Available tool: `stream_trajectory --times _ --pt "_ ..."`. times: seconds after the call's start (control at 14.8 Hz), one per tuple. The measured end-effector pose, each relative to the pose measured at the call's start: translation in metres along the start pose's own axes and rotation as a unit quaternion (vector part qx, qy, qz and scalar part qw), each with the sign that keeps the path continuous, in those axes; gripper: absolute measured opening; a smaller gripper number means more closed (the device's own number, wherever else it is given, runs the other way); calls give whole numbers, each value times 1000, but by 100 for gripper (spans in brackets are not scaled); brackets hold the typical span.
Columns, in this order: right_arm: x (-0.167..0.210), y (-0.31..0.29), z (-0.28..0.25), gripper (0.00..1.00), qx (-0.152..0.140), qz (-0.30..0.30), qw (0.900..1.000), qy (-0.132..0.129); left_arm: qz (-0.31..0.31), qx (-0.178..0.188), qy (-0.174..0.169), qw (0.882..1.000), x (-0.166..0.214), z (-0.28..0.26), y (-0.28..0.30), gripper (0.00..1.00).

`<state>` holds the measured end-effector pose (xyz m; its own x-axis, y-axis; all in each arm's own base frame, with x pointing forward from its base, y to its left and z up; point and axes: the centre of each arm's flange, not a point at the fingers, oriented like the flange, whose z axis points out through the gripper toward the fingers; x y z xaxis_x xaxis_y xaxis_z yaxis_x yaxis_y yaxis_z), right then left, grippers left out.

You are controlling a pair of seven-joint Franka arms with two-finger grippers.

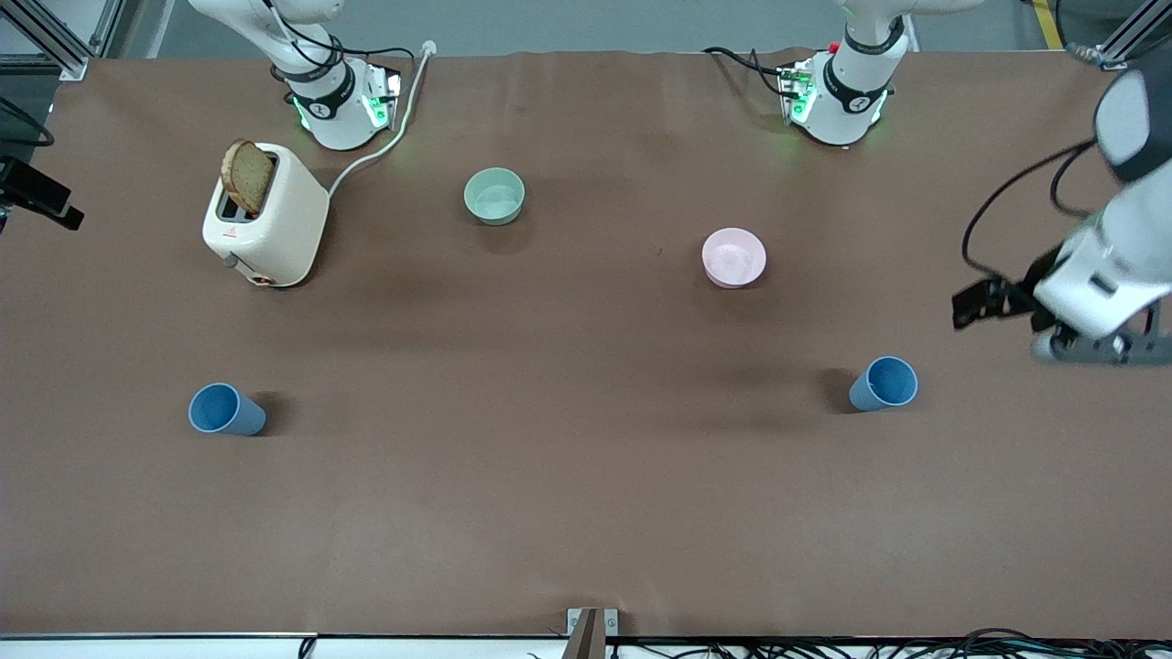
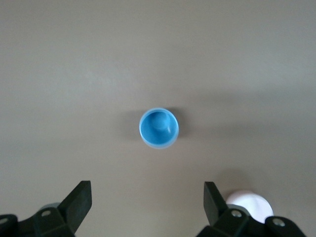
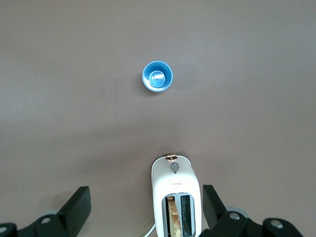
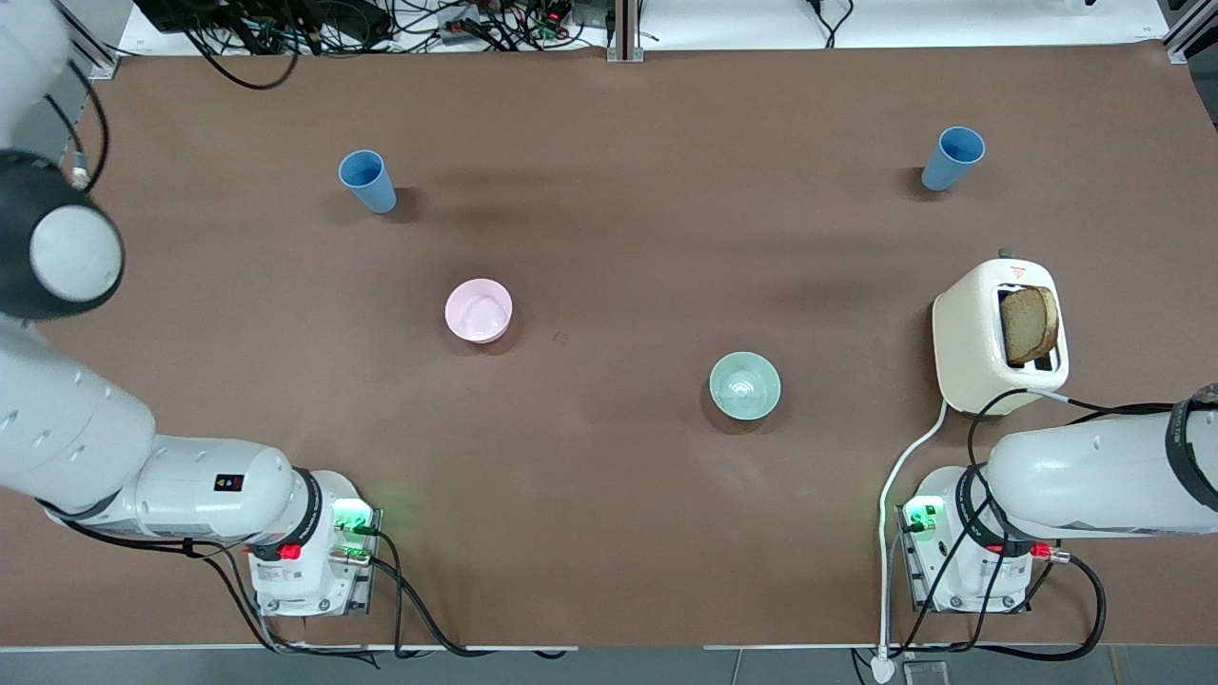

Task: Stack blue cups with both arms
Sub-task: 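Reach the left and right grippers toward the two blue cups, then close the left gripper on its blue cup while the right gripper grasps its cup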

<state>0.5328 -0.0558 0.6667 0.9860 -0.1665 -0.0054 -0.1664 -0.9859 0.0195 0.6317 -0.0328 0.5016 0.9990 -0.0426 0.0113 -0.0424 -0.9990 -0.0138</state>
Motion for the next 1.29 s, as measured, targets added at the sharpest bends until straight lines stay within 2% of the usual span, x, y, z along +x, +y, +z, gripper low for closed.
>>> stream_trajectory --times 0.2,0.34,0.68,0.95,1.02,1.29 --pt "16 1 10 100 1 -9 1000 21 -12 -2 23 1000 17 92 -18 100" --pt "40 15 45 100 -1 -31 999 12 -13 -2 14 1000 13 126 -19 100" --pt "114 62 213 100 -4 -58 998 14 -12 -3 -3 1000 10 159 -40 100" --pt "126 49 313 100 -5 -69 997 35 -18 -4 -13 1000 9 188 -48 98" --pt "126 47 329 100 -5 -71 997 37 -18 -5 -18 1000 8 197 -48 93" --pt "124 45 363 100 -4 -87 996 24 -13 -9 -46 999 2 234 -41 85"
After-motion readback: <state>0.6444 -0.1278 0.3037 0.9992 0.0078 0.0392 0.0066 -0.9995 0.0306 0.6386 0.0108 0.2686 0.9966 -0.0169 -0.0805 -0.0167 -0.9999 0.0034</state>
